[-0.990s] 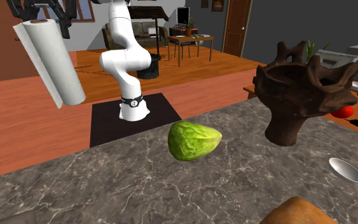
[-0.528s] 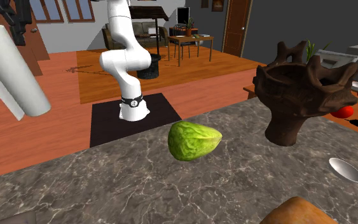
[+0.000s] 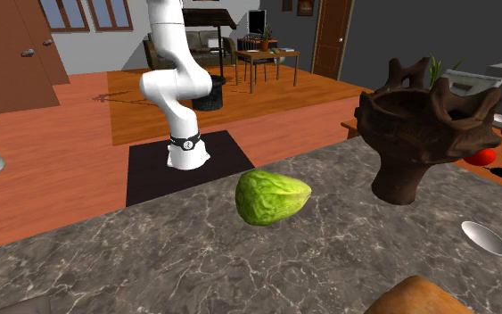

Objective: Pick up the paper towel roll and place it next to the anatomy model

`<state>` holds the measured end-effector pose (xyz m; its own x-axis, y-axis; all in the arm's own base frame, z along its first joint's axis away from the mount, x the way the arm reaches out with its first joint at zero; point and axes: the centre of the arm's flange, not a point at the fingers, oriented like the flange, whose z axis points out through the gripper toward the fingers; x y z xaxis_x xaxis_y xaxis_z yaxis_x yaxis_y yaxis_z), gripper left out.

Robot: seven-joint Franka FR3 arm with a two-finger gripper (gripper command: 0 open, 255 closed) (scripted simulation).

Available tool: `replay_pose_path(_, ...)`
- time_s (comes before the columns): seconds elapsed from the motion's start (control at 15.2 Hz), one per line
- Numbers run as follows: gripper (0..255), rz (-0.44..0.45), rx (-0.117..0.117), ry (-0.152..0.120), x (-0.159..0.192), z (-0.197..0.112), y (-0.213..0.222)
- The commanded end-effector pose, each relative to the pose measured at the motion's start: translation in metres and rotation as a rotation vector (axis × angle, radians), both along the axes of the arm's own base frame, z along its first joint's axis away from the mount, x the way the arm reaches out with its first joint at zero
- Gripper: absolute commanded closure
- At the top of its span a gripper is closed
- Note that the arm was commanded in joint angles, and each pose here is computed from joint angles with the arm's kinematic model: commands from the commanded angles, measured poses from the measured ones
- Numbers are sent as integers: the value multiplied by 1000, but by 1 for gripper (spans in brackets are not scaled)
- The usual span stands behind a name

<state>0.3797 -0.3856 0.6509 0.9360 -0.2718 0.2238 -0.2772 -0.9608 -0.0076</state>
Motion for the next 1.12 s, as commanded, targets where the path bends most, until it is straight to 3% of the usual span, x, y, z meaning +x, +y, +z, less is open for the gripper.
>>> replay_pose_path(0.0, 255, 3, -2, 0, 4, -5, -29)
replay_pose_path(0.73, 255, 3, -2, 0, 23, -13, -170)
replay_pose_path(1.06, 255, 3, -2, 0, 23, -40, -170)
